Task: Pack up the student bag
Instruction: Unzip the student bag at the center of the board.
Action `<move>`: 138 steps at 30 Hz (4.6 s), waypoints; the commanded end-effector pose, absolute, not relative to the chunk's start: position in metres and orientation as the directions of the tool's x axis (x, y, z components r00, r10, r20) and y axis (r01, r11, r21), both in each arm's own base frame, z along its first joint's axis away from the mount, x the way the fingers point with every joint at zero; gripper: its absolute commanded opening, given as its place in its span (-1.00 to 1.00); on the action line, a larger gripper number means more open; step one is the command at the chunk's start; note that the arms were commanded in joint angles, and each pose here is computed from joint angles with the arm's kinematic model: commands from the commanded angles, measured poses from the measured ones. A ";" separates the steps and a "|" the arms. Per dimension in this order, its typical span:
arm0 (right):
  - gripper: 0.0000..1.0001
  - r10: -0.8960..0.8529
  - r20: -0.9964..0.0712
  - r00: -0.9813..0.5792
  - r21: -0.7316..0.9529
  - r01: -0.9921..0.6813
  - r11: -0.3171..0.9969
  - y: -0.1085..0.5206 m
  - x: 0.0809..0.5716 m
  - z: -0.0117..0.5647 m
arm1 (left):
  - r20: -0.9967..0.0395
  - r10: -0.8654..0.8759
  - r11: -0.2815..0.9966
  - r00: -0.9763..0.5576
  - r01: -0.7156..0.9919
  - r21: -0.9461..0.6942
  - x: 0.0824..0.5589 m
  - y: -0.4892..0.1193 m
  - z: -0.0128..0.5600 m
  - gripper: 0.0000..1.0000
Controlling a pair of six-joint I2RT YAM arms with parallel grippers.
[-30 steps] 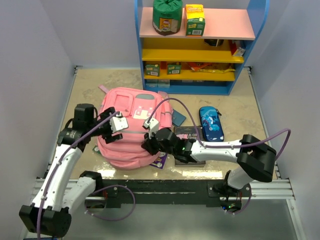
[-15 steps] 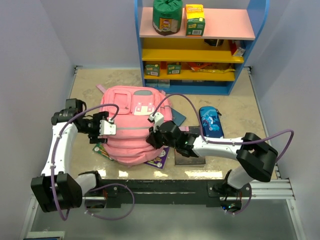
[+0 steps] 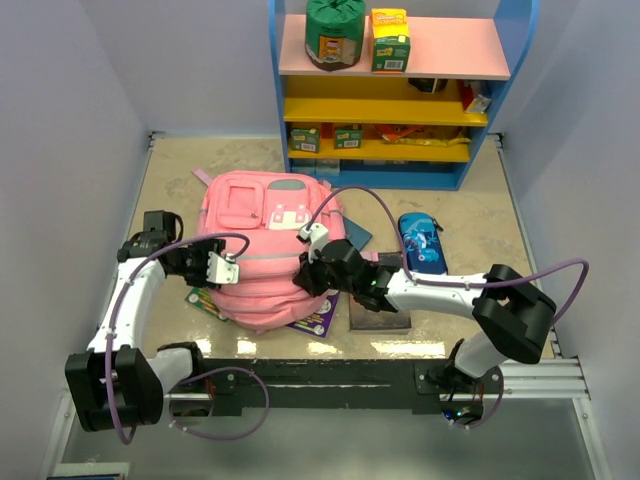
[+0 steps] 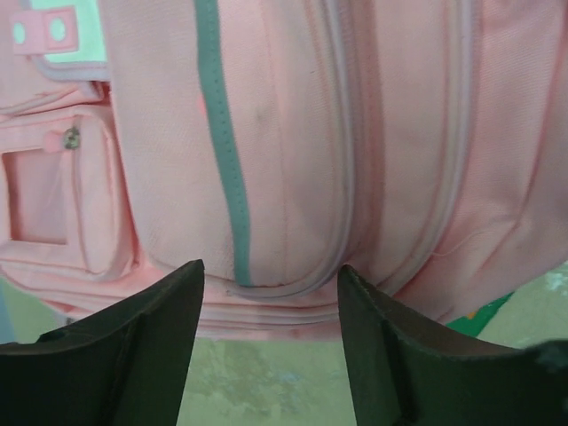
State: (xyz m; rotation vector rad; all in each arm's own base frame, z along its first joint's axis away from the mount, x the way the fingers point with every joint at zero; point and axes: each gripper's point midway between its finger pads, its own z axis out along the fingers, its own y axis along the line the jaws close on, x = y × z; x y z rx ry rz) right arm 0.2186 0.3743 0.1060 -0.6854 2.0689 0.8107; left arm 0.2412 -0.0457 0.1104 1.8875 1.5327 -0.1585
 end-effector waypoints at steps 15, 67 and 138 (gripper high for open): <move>-1.00 -0.158 -0.840 -0.519 0.303 -0.691 0.656 0.381 0.255 0.128 | -0.549 0.754 -0.086 0.360 0.883 0.461 0.234 -0.081 0.113 -0.89; -1.00 -0.123 -0.927 -0.354 0.184 -0.716 0.673 0.415 0.355 0.226 | -0.664 0.707 -0.139 0.244 0.968 0.207 0.118 -0.139 0.168 -1.00; -0.69 -0.163 -0.824 -0.543 0.409 -0.769 0.491 0.443 0.154 0.153 | -0.879 0.476 0.345 -0.037 0.927 0.148 0.199 -0.188 0.203 0.21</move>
